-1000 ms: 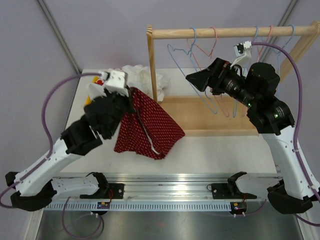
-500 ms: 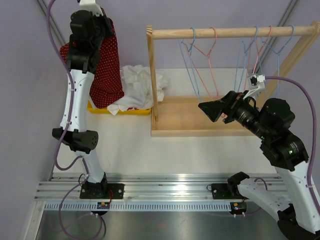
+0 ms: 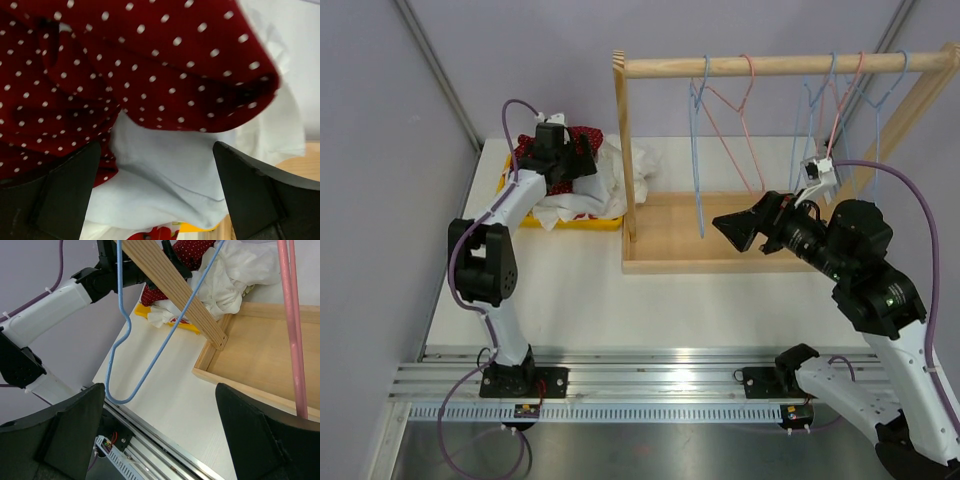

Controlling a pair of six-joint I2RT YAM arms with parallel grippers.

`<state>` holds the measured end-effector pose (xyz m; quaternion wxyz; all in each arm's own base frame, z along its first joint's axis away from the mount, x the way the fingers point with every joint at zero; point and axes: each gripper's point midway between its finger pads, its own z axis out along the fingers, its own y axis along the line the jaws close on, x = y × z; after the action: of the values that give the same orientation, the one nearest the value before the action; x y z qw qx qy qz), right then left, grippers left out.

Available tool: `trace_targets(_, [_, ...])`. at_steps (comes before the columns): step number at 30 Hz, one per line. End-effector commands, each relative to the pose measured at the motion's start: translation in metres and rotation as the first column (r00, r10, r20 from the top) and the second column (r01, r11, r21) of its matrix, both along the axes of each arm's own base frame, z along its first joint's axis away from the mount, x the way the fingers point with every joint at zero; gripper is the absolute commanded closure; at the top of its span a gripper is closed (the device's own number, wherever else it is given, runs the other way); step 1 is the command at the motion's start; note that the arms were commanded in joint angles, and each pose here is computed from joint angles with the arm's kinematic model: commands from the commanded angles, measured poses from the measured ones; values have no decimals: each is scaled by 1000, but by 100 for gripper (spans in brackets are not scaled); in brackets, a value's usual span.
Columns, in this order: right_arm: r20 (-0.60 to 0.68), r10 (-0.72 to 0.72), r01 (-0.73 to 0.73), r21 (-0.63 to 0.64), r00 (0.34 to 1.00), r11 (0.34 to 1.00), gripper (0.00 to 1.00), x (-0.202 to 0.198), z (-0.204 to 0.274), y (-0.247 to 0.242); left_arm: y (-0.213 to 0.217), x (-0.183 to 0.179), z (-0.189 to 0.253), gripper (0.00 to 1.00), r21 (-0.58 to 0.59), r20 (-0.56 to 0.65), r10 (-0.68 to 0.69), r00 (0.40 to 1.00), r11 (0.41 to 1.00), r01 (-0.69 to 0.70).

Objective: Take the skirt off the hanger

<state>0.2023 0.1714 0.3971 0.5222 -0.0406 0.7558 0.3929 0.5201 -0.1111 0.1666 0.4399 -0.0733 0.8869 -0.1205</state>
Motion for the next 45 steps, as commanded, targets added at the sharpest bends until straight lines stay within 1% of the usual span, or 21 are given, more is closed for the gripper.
trace_targets(1, [96, 42, -44, 18, 994, 999, 1, -14, 22, -1, 16, 12, 105, 1, -35, 273, 91, 958, 996, -85])
trace_targets(5, [189, 37, -44, 33, 981, 998, 0, -27, 47, -9, 28, -24, 198, 1, -3, 396, 80, 915, 996, -86])
trace_targets(7, [243, -32, 20, 55, 969, 998, 1, -32, 63, -24, 31, -54, 249, 1, -5, 471, 62, 880, 998, -67])
trace_targets(10, [274, -199, 185, 75, 941, 980, 1, -29, 66, -56, 39, -110, 269, 1, 38, 503, 16, 864, 998, -41])
trace_targets(15, [234, -394, 402, 17, 889, 916, 0, -32, 25, -103, 92, -196, 227, 1, 110, 460, 156, 874, 967, -231])
trace_targets(16, [229, -403, 412, 8, 886, 911, 1, -33, 18, -106, 97, -206, 188, 1, 154, 392, 162, 906, 959, -238])
trace_targets(18, [167, -442, 449, -1, 881, 894, 0, -28, -9, -109, 116, -240, 183, 1, 109, 432, 254, 865, 938, -330])
trace_targets(20, [125, -489, 490, 27, 863, 871, 0, -28, -23, -116, 131, -263, 142, 1, 91, 391, 348, 852, 907, -412])
trace_targets(21, [79, -512, 511, 30, 855, 859, 1, -24, -40, -117, 150, -273, 125, 1, 106, 384, 435, 815, 856, -506])
trace_targets(23, [56, -516, 515, 38, 855, 856, 1, -23, -58, -115, 156, -277, 85, 1, 179, 368, 422, 829, 843, -508])
trace_targets(25, [46, -513, 511, 50, 857, 858, 1, -25, -65, -115, 148, -273, 97, 1, 147, 468, 350, 811, 875, -462])
trace_targets(26, [31, -511, 510, 37, 859, 860, 0, -25, -74, -114, 124, -268, 94, 1, 222, 492, 156, 856, 929, -297])
trace_targets(27, [16, -511, 510, 38, 860, 859, 0, -25, -78, -113, 115, -267, 78, 1, 238, 504, 88, 859, 942, -236])
trace_targets(30, [-23, -508, 509, 20, 861, 861, 1, -26, -94, -111, 99, -260, 70, 1, 256, 609, -24, 793, 952, -168])
trace_targets(32, [-35, -509, 510, 14, 860, 860, 1, -25, -103, -111, 95, -256, 82, 1, 264, 700, -64, 711, 949, -174])
trace_targets(34, [-24, -504, 504, 33, 864, 863, 1, -25, -106, -110, 97, -250, 72, 1, 258, 760, -62, 647, 942, -212])
trace_targets(36, [-11, -490, 490, 54, 872, 870, 0, -26, -112, -107, 117, -246, 57, 1, 223, 768, 41, 639, 918, -327])
trace_targets(39, [24, -472, 470, 76, 881, 880, 1, -33, -117, -108, 141, -240, 25, 1, 224, 739, 147, 658, 867, -445])
trace_targets(42, [65, -474, 465, 119, 878, 877, 1, -41, -112, -113, 136, -230, 14, 1, 207, 720, 159, 676, 881, -426])
trace_targets(43, [77, -471, 460, 126, 879, 879, 1, -41, -110, -112, 137, -228, 18, 1, 180, 737, 175, 653, 880, -439])
trace_targets(45, [92, -467, 454, 129, 880, 881, 1, -42, -108, -112, 141, -222, -10, 1, 238, 680, 182, 710, 862, -448])
